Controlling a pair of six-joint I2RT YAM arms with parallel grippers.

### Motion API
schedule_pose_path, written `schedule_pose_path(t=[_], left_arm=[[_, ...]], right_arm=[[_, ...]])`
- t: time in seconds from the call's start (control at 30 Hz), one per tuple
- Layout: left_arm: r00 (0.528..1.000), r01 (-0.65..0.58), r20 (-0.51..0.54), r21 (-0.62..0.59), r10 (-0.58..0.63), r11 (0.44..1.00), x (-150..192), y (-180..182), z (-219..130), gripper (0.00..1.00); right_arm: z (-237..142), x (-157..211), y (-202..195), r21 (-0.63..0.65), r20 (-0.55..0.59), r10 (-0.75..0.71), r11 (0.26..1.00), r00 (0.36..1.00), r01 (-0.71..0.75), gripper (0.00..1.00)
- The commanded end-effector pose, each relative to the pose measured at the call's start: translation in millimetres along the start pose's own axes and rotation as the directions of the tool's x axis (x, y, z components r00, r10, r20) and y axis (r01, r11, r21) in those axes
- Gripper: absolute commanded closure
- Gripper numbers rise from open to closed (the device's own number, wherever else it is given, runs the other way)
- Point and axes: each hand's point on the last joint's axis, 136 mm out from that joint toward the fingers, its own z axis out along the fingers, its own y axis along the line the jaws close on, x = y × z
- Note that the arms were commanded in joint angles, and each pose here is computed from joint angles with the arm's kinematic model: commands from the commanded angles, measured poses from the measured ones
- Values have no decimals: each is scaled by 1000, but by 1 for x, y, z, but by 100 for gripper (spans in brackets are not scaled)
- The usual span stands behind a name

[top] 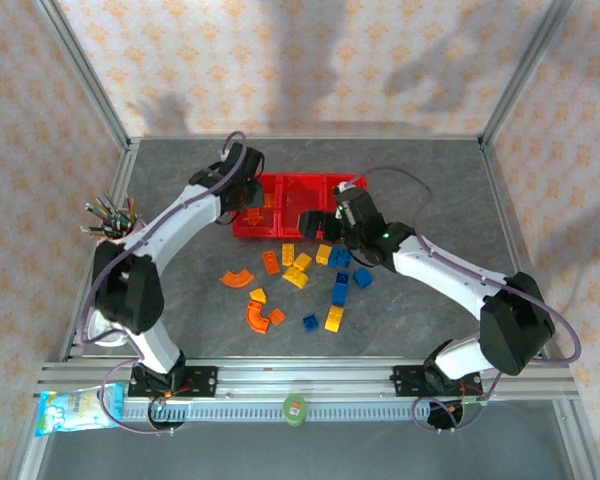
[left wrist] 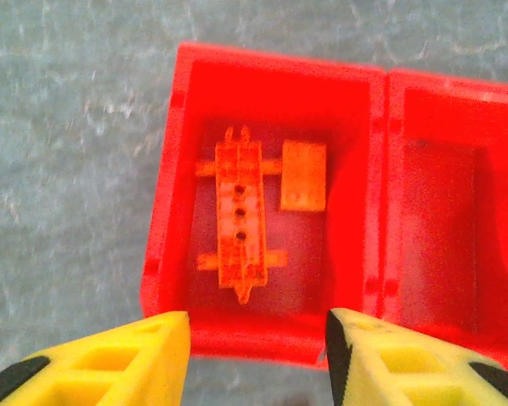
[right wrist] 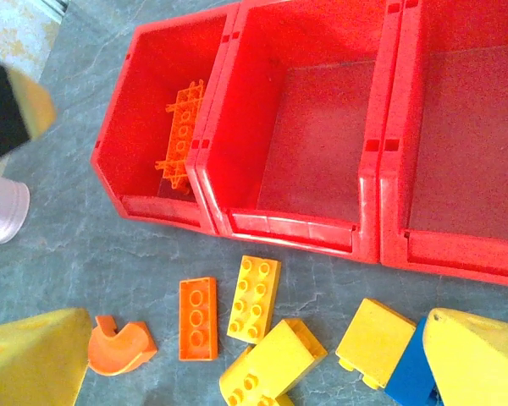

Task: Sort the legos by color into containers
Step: Pick up the lego from the middle-left of the table.

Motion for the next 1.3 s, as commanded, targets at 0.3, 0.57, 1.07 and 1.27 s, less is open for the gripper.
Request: schedule_pose_path(t=[0.3,0.57,1.07,1.27], left_arm=[[973,210,-101,-4,-209,978,113,34,-19,35],[915,385,-131,1,-381,923,163,42,-16,27],[762,647,-50,-1,-646,762,172,82,-3,46],[742,667,-70,-12,-666,745,181,85,7,54]], right_arm=[[2,59,8,-15,-120,-65,998,991,64,0],[5,66,5,-16,-121,-47,999,992,45,0],[8,69,6,-21,-137,-71,997,988,68,0],[11,70,6,-23,-145,-72,997,987,69,0]])
